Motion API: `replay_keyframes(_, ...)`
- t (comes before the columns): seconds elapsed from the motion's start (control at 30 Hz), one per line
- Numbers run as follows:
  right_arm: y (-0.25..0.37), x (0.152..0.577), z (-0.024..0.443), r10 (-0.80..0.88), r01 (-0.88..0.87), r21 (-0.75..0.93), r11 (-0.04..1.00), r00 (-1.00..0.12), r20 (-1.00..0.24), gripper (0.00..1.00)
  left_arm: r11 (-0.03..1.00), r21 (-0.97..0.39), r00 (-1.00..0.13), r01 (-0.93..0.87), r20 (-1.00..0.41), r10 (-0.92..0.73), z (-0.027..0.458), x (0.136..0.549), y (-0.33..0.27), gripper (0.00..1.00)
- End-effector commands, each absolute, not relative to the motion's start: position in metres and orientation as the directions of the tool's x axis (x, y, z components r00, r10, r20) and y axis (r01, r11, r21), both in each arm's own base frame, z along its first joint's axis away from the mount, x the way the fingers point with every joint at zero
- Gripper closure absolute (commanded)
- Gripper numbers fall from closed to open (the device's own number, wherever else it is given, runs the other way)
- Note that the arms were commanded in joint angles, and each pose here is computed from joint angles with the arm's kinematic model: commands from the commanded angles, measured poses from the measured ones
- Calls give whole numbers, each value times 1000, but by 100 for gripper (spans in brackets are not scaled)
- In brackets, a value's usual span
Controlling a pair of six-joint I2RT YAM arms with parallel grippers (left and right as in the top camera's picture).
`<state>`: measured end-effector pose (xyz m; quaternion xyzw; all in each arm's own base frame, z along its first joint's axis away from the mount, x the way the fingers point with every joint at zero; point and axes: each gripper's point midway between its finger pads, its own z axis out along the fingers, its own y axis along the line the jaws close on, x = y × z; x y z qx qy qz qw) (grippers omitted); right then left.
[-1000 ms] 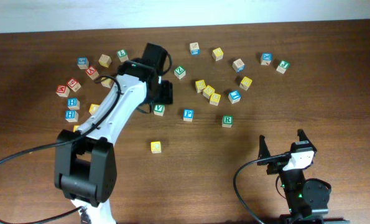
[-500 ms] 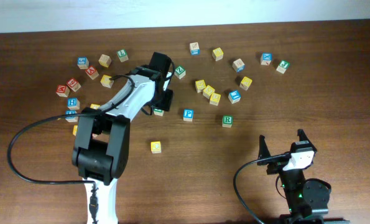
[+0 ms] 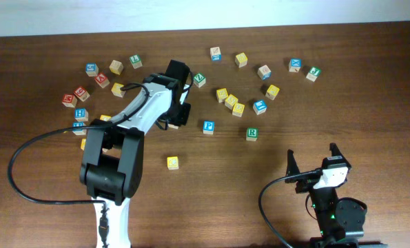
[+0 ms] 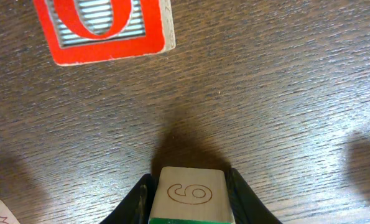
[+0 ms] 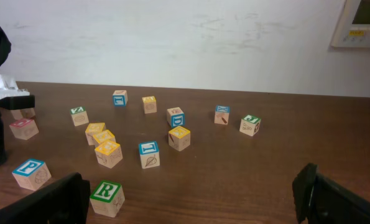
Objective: Spell out CVPR
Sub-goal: 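Reach the left gripper to the green V block and grasp it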
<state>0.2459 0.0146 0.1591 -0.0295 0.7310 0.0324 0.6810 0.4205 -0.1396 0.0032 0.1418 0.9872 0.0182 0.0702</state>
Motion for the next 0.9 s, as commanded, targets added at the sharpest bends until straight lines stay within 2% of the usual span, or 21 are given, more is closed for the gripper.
replay_keyframes(0.0,15,246,157,8,-87,15,996,-74,-997,2,963,59,-957,261,-115,267,-1,418,-137,75)
replay_keyframes(0.17,15,246,157,8,-86,15,996,-74,-997,2,977,42,-972,210,-95,213,27,420,-140,80)
replay_keyframes(0.2,15,246,157,8,-86,15,996,-74,-997,1,977,5,-973,213,-85,213,41,420,-147,83)
replay_keyframes(0.27,15,246,157,8,-86,15,996,-74,-997,2,970,-104,-975,220,-54,215,60,411,-165,82)
replay_keyframes(0.37,15,246,157,8,-86,15,996,-74,-997,2,958,-253,-982,131,96,160,77,376,-184,83)
replay_keyframes(0.53,15,246,157,8,-86,15,996,-74,-997,2,970,-228,-961,90,235,145,88,341,-172,84)
replay_keyframes(0.63,15,246,157,8,-87,15,996,-74,-997,2,965,-241,-972,102,181,148,124,333,-169,84)
replay_keyframes(0.7,15,246,157,8,-87,15,996,-74,-997,2,956,-264,-985,127,77,153,164,328,-167,81)
replay_keyframes(0.87,15,246,157,8,-86,15,996,-74,-997,2,946,-278,-986,164,-60,153,251,270,-145,81)
